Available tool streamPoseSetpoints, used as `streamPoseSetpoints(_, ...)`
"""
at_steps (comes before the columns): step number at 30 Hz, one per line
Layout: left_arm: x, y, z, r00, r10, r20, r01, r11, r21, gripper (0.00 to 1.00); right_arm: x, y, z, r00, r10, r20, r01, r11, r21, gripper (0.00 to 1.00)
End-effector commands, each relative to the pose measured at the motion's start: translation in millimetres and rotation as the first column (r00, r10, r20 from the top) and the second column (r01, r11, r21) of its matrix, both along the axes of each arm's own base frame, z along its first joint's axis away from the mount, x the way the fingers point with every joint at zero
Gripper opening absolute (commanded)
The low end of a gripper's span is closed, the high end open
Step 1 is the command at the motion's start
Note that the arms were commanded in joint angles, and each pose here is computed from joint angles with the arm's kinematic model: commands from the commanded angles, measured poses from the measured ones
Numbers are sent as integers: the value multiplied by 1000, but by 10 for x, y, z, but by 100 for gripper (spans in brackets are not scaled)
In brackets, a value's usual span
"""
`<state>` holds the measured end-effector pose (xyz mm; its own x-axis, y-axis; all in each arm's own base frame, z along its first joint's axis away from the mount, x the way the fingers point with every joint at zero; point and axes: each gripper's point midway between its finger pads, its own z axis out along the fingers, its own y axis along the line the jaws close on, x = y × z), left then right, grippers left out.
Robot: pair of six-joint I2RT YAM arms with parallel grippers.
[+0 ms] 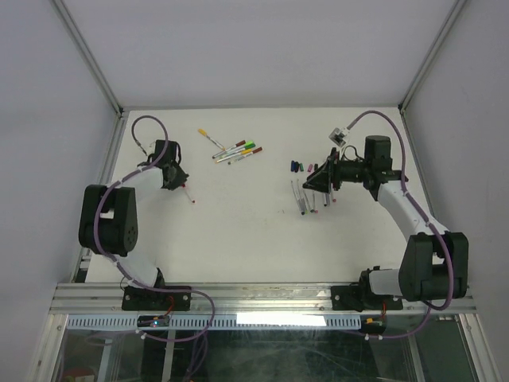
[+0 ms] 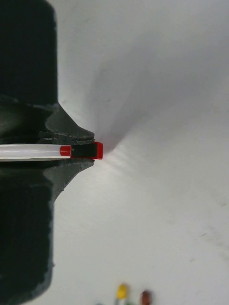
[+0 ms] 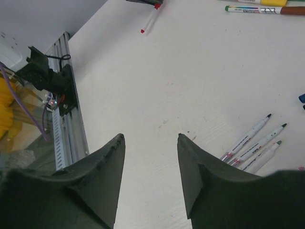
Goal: Open the pen caps
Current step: Pick up the pen from the center of the board.
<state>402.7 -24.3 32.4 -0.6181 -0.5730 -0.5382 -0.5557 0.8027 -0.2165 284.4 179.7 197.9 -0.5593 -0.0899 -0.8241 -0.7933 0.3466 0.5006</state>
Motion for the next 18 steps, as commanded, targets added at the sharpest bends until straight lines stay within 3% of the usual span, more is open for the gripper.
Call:
streamPoseSetpoints(1, 8, -680, 612, 948, -123, 295, 187, 962, -199, 0, -95, 144, 286, 972, 53, 230, -71, 995, 72, 58)
streamPoseSetpoints(4, -228, -1067, 844, 890, -177, 420, 299, 922, -245, 0, -244, 236, 245, 961, 111, 253, -145, 982, 122, 69)
streamPoseSetpoints(12, -848, -2021, 1586, 614, -172, 771, 596, 742, -308, 0, -371, 605, 44, 972, 186, 144, -204, 972, 120, 68)
streamPoseSetpoints(15, -1027, -2206, 1822, 509, -122, 852, 638, 718, -278, 0, -376, 715, -35, 980, 184, 71, -192, 972, 133, 68)
streamPoseSetpoints(18, -1120, -2318, 1931, 459, -73, 885, 627, 733, -265, 0, -392, 820, -97, 983, 181, 27, -183, 974, 136, 68)
